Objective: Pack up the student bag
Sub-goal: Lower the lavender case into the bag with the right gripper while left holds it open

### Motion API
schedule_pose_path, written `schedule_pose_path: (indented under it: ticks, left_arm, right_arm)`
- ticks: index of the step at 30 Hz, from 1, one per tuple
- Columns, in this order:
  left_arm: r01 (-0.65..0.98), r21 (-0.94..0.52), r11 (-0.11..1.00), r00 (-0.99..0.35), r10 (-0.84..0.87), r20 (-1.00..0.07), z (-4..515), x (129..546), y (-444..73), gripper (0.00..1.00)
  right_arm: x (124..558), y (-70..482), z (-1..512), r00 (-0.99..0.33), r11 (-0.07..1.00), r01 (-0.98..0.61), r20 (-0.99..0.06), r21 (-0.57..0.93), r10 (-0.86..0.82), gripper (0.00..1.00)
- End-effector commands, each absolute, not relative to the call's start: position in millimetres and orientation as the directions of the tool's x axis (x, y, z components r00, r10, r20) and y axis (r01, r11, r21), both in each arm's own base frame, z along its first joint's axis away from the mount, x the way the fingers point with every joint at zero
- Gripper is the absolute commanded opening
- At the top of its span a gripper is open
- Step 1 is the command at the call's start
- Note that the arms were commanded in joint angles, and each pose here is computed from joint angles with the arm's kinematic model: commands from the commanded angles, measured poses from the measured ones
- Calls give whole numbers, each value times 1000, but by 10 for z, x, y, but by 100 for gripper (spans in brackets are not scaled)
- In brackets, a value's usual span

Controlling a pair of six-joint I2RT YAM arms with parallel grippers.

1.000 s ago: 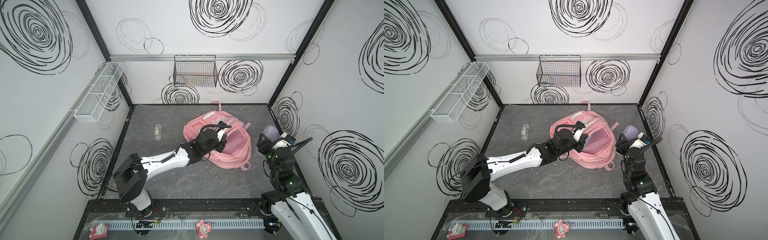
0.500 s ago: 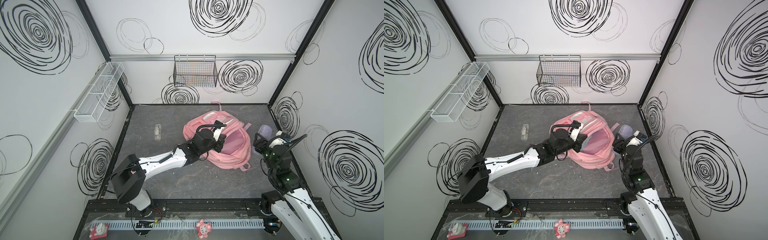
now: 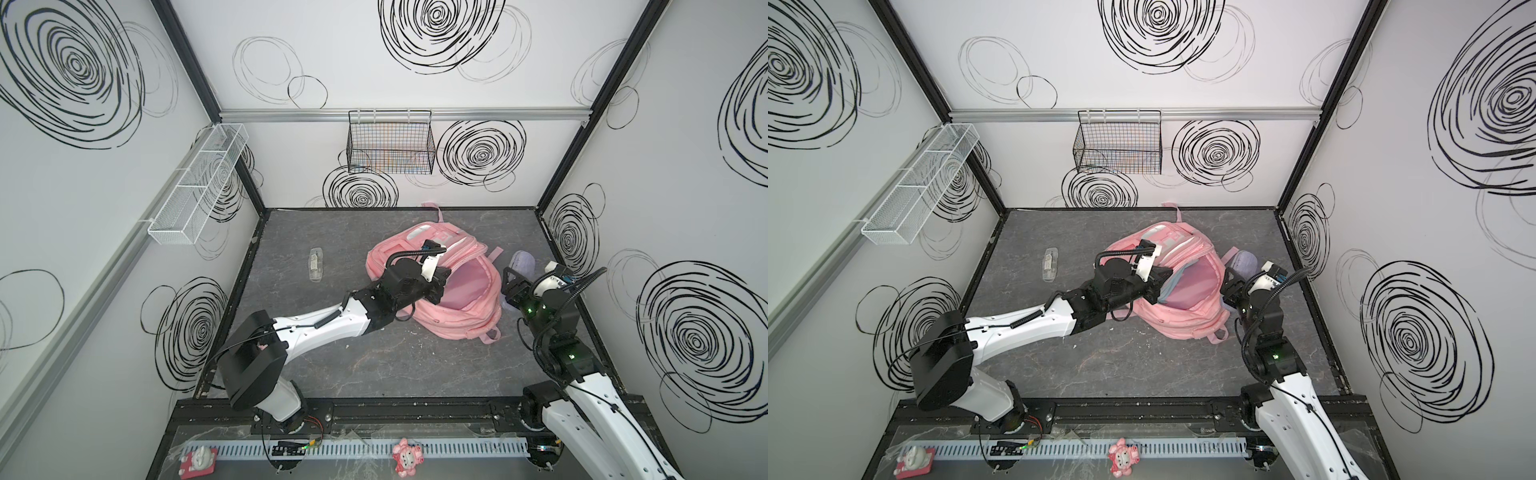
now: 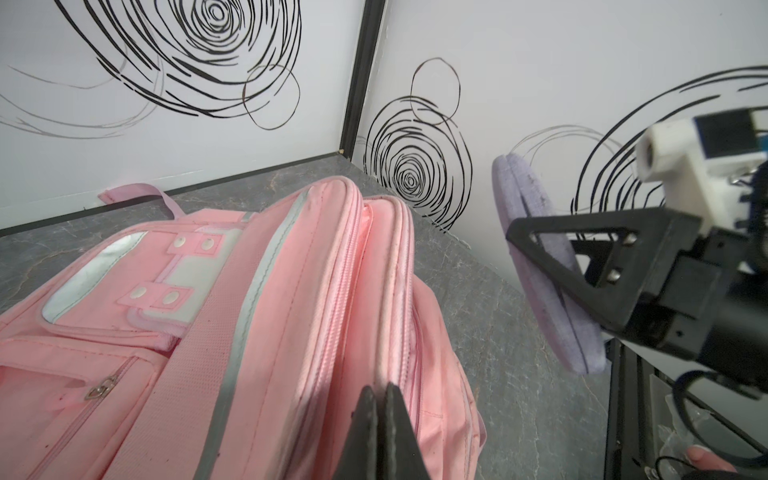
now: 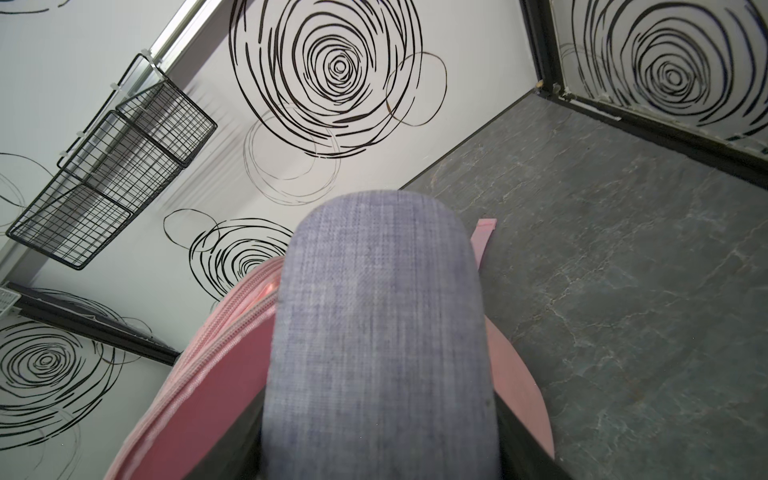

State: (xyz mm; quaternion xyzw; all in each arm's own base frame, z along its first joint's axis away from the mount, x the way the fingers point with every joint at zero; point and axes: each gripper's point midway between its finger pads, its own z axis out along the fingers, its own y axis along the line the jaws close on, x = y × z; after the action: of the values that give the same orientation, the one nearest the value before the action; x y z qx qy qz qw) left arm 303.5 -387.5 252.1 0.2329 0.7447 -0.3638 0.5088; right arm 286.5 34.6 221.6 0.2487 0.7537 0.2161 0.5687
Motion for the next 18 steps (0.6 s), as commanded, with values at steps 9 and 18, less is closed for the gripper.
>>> schedule_pose_path:
  ticks: [9, 18]
  left_arm:
    - [798, -352, 489, -181, -362, -914, 3634, 2829, -3694, 0]
    - [818, -349, 457, -190, -358, -914, 3589, 2715, -3821, 0]
  right_arm:
    - [2962, 628, 2059, -320, 704, 69, -653, 707, 687, 0]
    - [3149, 986, 1902, -392, 609, 65, -541, 790, 744, 3]
